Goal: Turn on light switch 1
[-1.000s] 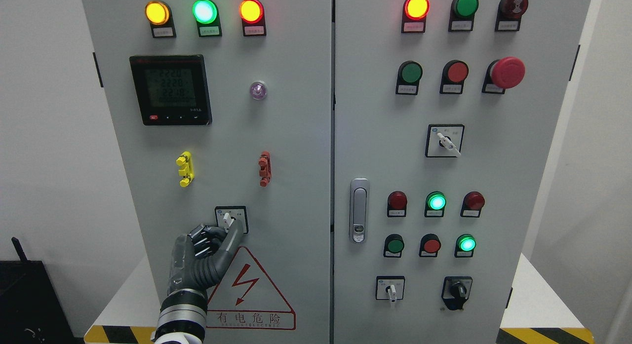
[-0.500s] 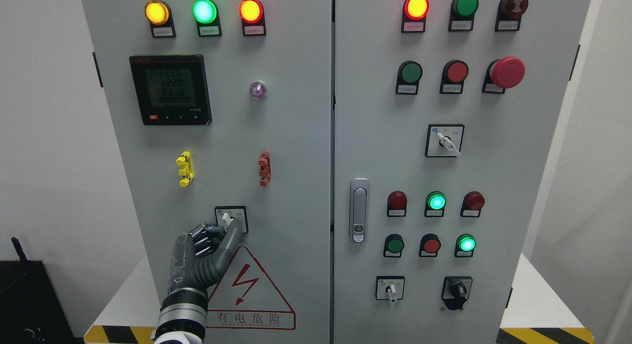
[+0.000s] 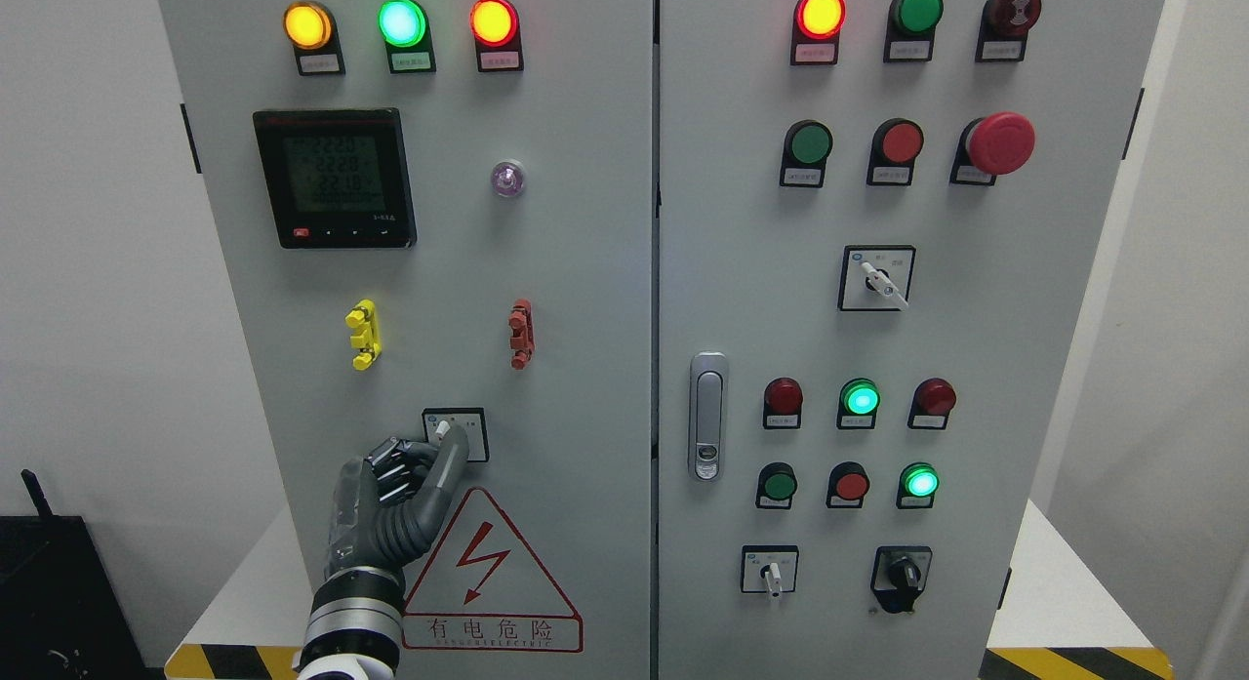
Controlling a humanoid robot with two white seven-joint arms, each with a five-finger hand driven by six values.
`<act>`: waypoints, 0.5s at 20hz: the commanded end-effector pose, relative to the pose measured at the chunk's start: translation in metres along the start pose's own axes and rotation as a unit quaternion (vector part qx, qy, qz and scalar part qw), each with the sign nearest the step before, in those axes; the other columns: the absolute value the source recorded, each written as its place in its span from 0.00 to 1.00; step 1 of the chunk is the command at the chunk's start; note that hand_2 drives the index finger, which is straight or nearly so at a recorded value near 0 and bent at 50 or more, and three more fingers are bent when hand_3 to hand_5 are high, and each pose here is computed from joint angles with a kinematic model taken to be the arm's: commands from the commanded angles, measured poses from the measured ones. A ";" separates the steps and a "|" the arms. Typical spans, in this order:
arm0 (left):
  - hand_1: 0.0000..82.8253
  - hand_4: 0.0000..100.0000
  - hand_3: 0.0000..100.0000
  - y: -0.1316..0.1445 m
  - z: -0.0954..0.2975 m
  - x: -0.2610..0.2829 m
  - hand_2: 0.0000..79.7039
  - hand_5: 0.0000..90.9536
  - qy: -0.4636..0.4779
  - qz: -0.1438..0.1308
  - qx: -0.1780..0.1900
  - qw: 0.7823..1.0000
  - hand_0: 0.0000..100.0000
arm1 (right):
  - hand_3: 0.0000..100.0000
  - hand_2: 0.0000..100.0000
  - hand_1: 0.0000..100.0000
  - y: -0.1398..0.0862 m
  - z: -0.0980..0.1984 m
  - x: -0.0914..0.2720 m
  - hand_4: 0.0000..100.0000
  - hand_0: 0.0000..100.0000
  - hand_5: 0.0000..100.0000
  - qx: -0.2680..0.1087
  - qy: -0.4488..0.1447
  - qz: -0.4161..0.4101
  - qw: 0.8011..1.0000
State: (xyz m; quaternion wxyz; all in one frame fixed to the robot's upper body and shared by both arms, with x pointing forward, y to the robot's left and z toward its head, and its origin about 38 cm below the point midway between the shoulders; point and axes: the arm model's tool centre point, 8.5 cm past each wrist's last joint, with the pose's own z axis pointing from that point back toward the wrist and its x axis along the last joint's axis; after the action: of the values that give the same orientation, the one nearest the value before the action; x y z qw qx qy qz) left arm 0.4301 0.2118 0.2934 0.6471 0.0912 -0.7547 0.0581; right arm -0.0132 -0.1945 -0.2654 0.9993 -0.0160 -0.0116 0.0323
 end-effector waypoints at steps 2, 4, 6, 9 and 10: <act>0.70 0.90 0.93 0.007 -0.001 -0.002 0.74 0.84 0.004 0.001 0.014 1.000 0.54 | 0.00 0.00 0.00 0.000 0.000 0.000 0.00 0.00 0.00 0.000 0.001 -0.012 1.000; 0.71 0.90 0.93 0.007 -0.001 -0.003 0.74 0.84 0.005 0.001 0.012 1.000 0.55 | 0.00 0.00 0.00 0.000 0.000 0.000 0.00 0.00 0.00 0.000 0.001 -0.012 1.000; 0.71 0.90 0.93 0.006 -0.001 -0.002 0.74 0.84 0.004 0.002 0.012 1.000 0.56 | 0.00 0.00 0.00 0.000 0.000 0.000 0.00 0.00 0.00 0.000 0.001 -0.012 1.000; 0.71 0.90 0.94 0.006 -0.001 -0.003 0.75 0.84 0.006 0.001 0.012 1.000 0.58 | 0.00 0.00 0.00 0.000 0.000 0.000 0.00 0.00 0.00 0.000 0.001 -0.012 1.000; 0.71 0.90 0.94 0.006 -0.001 -0.003 0.75 0.84 0.006 0.001 0.012 1.000 0.58 | 0.00 0.00 0.00 0.000 0.000 0.000 0.00 0.00 0.00 0.000 0.001 -0.012 1.000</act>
State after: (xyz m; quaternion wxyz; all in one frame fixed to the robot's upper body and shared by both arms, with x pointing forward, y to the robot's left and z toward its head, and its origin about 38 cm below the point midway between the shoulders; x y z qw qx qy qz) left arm 0.4296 0.2164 0.2927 0.6456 0.0977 -0.7543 0.0680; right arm -0.0128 -0.1945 -0.2654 0.9993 -0.0159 -0.0122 0.0322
